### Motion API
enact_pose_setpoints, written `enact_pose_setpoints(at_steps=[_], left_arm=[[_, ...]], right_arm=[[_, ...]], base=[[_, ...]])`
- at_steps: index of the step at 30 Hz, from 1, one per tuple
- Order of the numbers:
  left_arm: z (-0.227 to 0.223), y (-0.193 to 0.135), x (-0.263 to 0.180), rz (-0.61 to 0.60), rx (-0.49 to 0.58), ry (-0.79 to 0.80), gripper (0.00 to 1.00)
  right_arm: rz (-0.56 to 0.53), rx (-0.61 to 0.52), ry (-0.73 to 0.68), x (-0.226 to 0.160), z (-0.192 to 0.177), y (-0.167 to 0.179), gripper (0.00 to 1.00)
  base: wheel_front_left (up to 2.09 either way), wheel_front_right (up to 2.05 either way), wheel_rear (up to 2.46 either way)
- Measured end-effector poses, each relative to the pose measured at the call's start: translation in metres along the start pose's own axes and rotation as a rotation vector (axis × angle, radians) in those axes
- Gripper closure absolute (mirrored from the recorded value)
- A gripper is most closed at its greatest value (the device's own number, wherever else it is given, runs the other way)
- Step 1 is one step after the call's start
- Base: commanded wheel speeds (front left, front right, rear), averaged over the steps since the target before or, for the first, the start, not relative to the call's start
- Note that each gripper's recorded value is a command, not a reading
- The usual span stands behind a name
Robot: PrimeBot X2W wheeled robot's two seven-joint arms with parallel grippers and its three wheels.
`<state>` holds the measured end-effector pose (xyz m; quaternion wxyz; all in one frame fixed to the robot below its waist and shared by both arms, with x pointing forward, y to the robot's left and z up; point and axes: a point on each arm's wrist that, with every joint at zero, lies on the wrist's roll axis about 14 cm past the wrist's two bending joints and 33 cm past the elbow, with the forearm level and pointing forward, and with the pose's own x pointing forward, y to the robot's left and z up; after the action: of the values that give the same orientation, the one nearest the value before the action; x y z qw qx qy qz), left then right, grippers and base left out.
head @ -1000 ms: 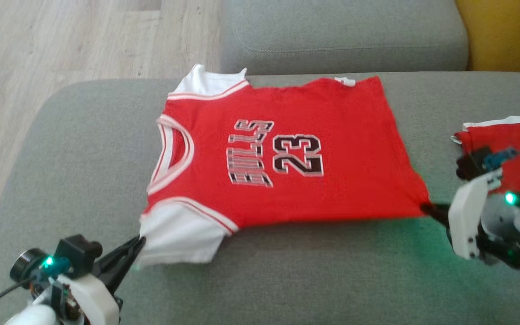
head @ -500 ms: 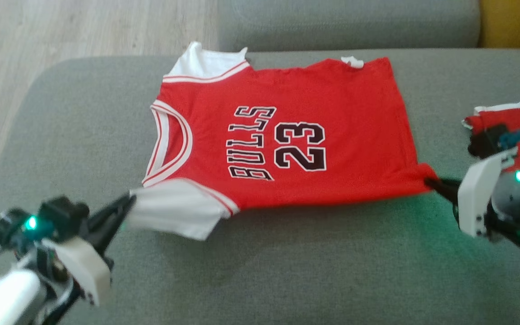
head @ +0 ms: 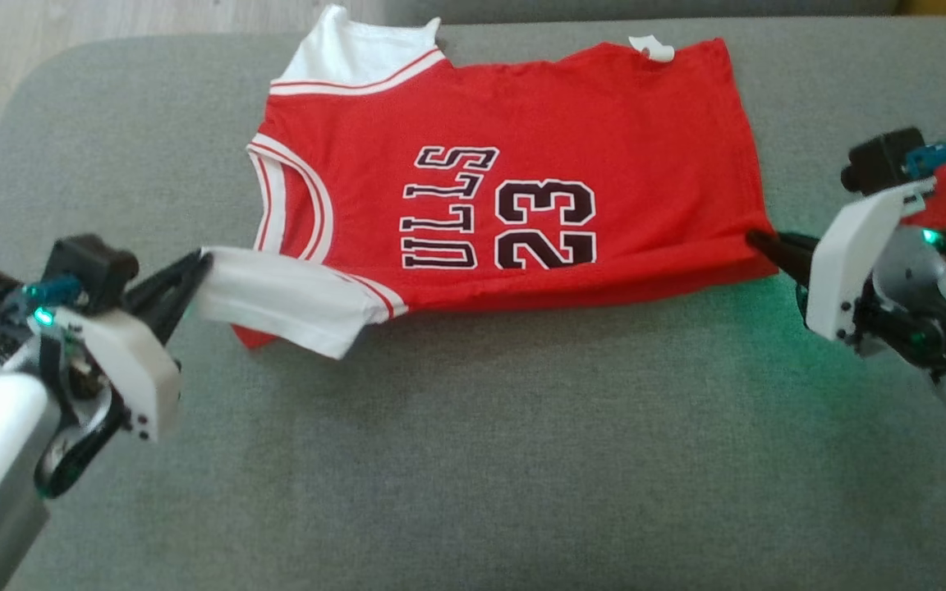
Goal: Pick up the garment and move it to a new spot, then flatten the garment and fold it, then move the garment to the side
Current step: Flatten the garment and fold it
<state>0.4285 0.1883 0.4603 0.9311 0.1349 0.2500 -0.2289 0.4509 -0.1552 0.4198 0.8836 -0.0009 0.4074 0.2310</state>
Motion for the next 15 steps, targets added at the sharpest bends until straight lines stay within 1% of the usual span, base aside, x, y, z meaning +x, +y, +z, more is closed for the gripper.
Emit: enact_pose_setpoints(at_steps=[9,15], left_arm=[[0.007,-0.002,0.026,-0.025,0.018,0.019,1.00],[0.016,0.009,0.041,-0.001,-0.008,0.016,1.00]], right_arm=[[-0.045,-0.006,-0.021,0.007,0.009,-0.014,1.00],[-0.058,-0.007,-0.045,0.016,0.020,-0.018,1.00]], base=[[0.00,0.00,0.00],[0.00,0.00,0.00]])
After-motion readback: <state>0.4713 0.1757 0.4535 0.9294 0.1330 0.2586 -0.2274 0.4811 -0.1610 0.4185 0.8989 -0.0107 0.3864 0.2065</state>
